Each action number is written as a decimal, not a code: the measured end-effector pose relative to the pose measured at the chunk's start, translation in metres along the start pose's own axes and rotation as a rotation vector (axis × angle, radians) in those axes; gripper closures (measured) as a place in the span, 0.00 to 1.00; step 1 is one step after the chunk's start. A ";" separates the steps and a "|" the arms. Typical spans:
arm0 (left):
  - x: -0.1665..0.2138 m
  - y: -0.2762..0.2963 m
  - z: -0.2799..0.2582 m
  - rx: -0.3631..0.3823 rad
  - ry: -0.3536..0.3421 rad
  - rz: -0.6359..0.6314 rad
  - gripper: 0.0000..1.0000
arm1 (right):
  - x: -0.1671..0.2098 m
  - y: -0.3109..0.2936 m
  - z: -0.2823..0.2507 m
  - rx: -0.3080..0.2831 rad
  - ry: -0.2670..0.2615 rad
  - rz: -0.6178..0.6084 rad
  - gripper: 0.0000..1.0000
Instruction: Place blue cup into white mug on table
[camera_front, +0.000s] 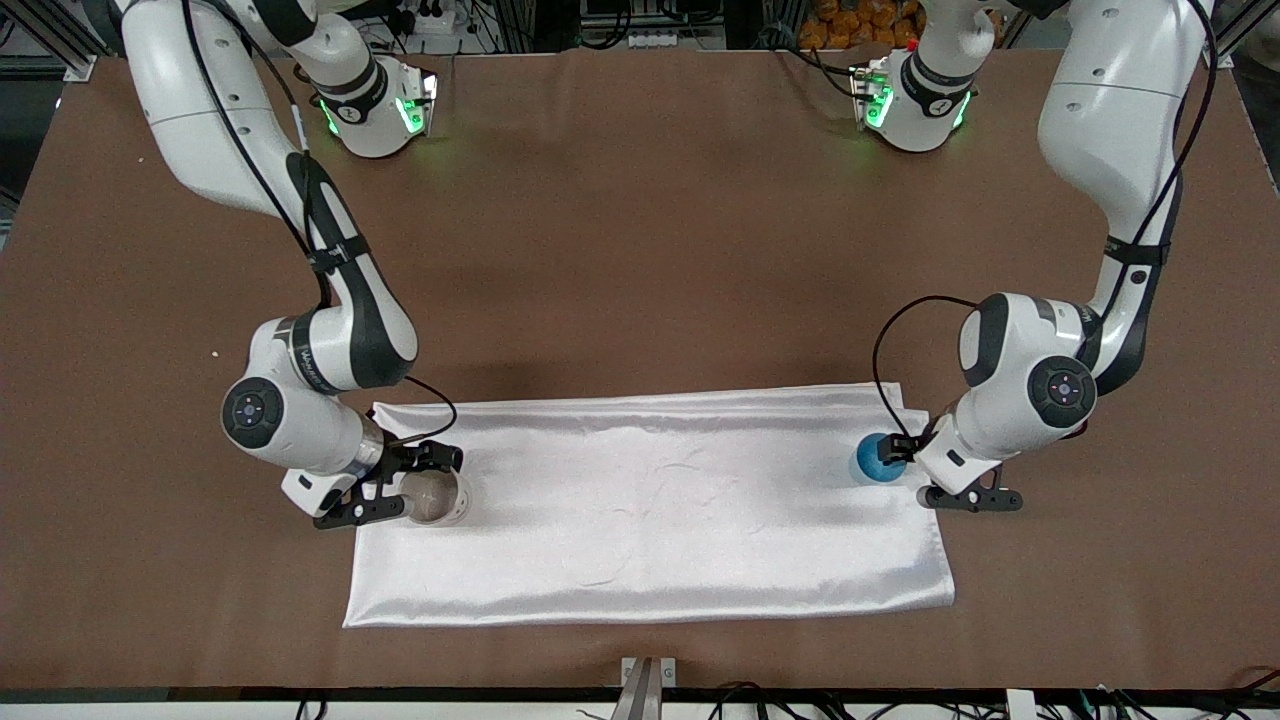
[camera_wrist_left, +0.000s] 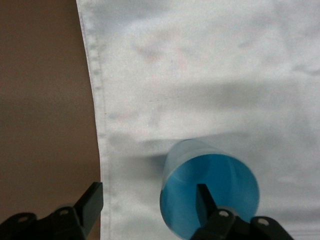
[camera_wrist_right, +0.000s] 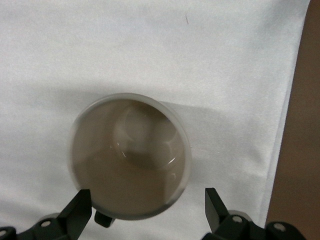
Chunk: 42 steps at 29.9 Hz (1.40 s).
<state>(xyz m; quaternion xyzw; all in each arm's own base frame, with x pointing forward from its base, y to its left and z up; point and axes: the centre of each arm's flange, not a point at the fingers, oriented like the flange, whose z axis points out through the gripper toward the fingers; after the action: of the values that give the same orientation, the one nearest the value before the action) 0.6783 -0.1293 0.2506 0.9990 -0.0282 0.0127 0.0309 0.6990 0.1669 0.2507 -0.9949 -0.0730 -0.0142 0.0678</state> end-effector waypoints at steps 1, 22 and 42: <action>0.000 0.000 0.001 0.000 -0.002 0.000 0.23 | 0.001 -0.004 0.001 0.000 0.000 0.006 0.00; -0.001 0.009 0.003 -0.001 -0.004 0.013 0.97 | 0.003 -0.021 0.002 0.002 0.003 0.012 0.00; 0.003 0.007 -0.002 0.004 0.009 0.013 0.97 | -0.007 -0.019 0.026 -0.005 -0.048 0.013 0.00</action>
<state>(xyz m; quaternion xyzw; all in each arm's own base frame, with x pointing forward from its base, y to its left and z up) 0.6805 -0.1359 0.2530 0.9988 -0.0345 0.0172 0.0288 0.6898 0.1876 0.2276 -0.9956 -0.0680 0.0100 0.0639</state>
